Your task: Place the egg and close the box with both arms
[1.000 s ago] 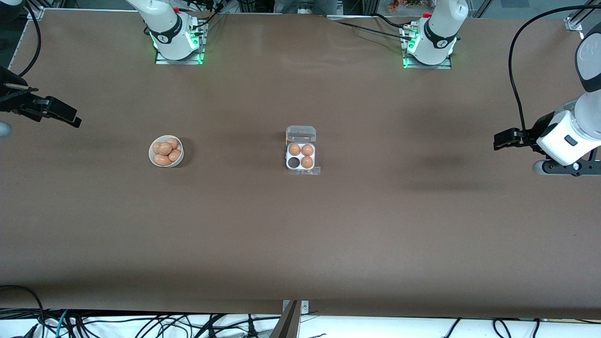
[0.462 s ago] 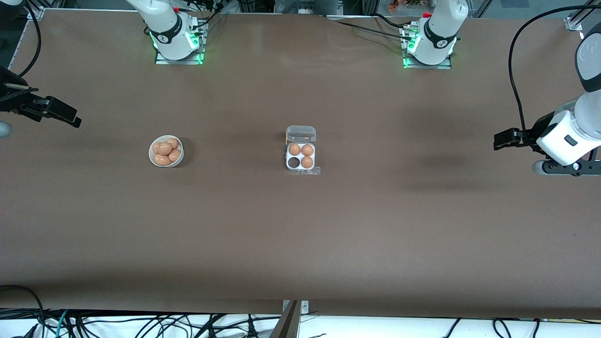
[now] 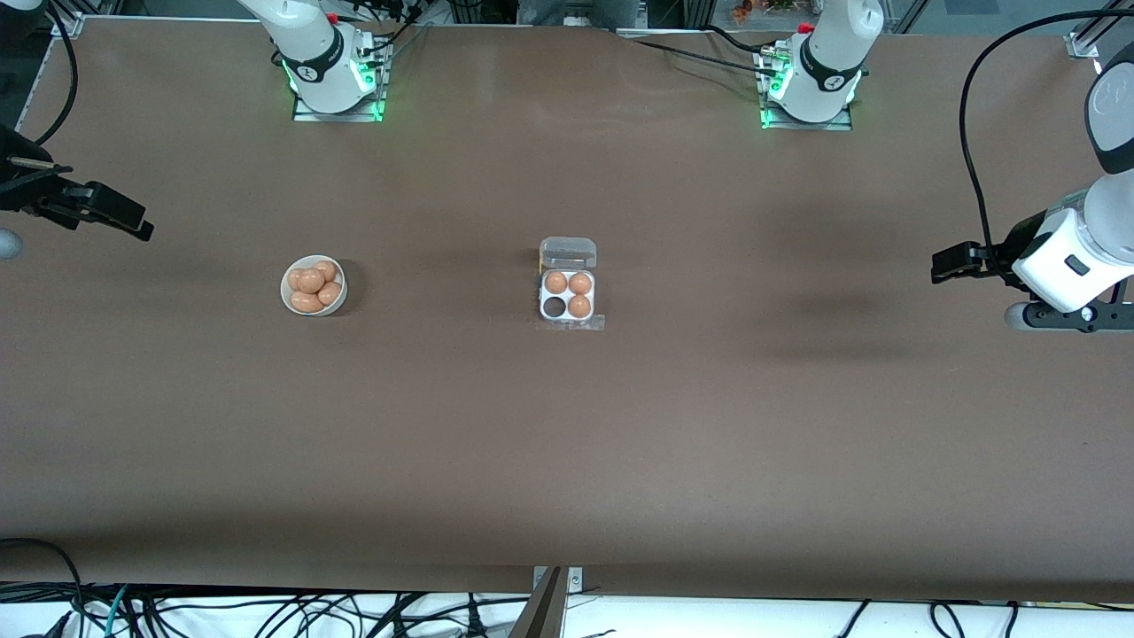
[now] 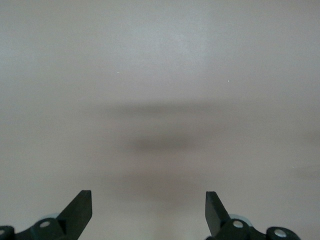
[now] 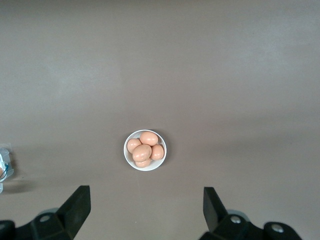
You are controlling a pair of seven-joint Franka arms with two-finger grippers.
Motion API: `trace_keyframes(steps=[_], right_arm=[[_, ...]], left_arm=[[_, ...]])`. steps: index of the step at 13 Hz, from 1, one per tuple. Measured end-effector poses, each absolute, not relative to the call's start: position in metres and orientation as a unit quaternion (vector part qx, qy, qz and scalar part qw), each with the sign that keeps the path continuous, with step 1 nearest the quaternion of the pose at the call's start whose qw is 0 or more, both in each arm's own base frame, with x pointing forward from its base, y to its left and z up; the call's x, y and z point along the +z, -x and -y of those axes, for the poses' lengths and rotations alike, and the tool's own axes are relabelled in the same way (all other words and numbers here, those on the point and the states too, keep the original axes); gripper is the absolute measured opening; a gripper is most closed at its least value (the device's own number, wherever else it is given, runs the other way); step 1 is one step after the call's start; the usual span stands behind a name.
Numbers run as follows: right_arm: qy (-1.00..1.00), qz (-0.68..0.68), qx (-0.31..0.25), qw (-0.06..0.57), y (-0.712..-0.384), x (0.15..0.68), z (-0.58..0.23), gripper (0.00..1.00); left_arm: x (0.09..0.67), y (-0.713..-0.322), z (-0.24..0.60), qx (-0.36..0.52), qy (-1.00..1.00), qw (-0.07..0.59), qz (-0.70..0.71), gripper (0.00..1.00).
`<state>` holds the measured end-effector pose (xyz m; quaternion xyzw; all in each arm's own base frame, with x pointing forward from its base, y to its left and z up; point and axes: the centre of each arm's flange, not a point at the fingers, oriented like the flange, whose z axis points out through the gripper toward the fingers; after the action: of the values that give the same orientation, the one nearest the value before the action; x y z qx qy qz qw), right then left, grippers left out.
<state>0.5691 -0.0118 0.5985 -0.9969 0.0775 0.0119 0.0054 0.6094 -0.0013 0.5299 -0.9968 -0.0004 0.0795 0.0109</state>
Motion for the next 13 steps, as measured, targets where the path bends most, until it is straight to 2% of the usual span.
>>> trace_keyframes(steps=[5, 10, 13], right_arm=[[0.997, -0.066, 0.031, 0.004, -0.576, 0.580, -0.001, 1.00], [0.991, -0.057, 0.117, -0.005, -0.603, 0.484, -0.025, 1.00], [0.977, -0.137, 0.163, -0.003, -0.607, 0.432, -0.027, 1.00]], left_arm=[[0.530, -0.609, 0.001, 0.080, 0.997, 0.011, 0.000, 1.00], [0.530, -0.610, 0.001, 0.080, 0.997, 0.011, 0.000, 1.00], [0.529, -0.610, 0.002, 0.080, 0.997, 0.011, 0.000, 1.00]])
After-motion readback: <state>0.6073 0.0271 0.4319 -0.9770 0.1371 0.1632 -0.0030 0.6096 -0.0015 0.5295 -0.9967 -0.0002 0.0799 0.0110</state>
